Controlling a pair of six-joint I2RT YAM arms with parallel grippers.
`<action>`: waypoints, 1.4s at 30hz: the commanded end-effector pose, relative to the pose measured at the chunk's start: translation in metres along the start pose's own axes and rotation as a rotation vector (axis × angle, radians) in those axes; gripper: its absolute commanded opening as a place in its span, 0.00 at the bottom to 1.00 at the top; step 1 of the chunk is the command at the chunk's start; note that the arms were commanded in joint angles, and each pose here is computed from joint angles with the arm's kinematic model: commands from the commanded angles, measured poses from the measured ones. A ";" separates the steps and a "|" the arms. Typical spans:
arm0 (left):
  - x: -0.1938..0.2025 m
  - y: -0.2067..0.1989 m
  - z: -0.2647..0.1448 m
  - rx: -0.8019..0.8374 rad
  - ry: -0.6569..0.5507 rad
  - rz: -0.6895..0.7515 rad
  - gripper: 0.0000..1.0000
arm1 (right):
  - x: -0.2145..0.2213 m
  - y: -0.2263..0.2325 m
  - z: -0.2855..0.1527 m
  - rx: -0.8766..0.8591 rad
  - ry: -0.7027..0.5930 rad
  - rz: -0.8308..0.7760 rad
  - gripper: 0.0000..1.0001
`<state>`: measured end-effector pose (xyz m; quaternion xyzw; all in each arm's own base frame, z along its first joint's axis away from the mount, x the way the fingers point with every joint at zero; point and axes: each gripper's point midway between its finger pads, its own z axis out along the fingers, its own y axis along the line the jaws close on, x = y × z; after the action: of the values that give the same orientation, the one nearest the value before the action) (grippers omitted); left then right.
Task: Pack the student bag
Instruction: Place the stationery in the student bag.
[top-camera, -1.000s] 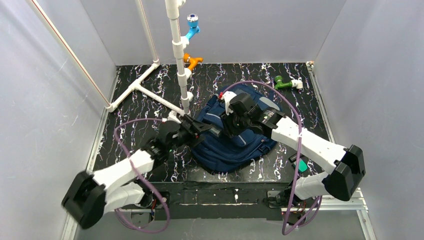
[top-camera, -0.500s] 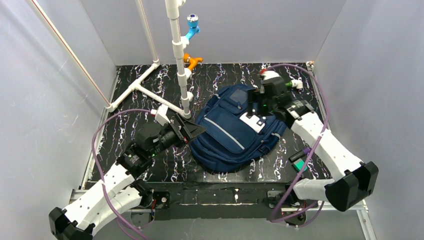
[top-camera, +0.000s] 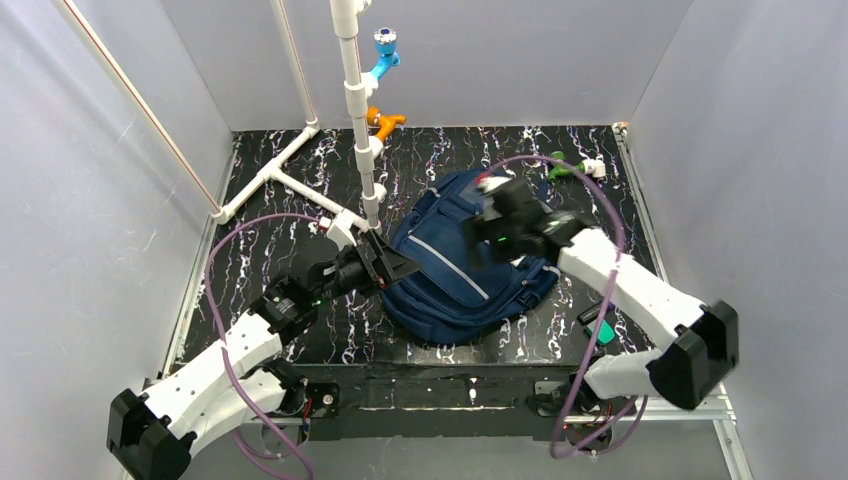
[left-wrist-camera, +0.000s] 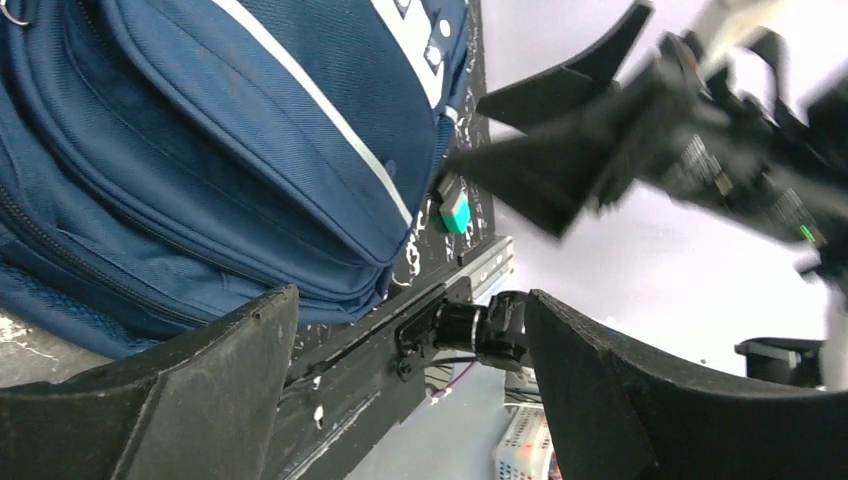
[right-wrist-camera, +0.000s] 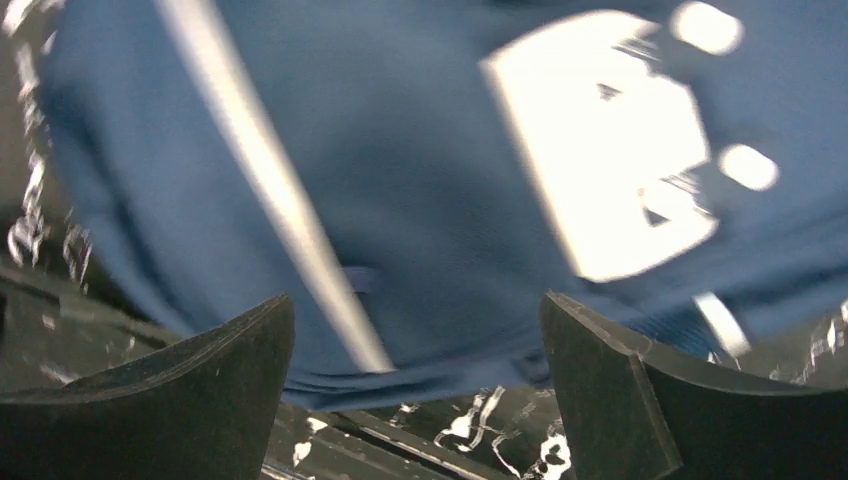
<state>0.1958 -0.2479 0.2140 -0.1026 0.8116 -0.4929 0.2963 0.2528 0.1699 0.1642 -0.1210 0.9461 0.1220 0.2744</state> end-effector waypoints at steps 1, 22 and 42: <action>-0.003 0.013 0.000 -0.050 -0.017 0.059 0.81 | -0.005 0.058 -0.005 0.098 -0.052 -0.373 0.98; -0.015 0.058 -0.049 -0.279 -0.134 0.184 0.80 | 0.007 0.105 0.033 0.443 -0.054 -0.815 0.47; -0.041 0.059 0.062 -0.255 -0.082 0.236 0.34 | -0.031 0.118 0.001 -0.017 -0.195 -0.343 0.01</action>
<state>0.2391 -0.2409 0.1256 -0.0412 0.8867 -0.3344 0.3165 0.2357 0.2652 0.1700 -0.3159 0.8853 -0.0010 0.3413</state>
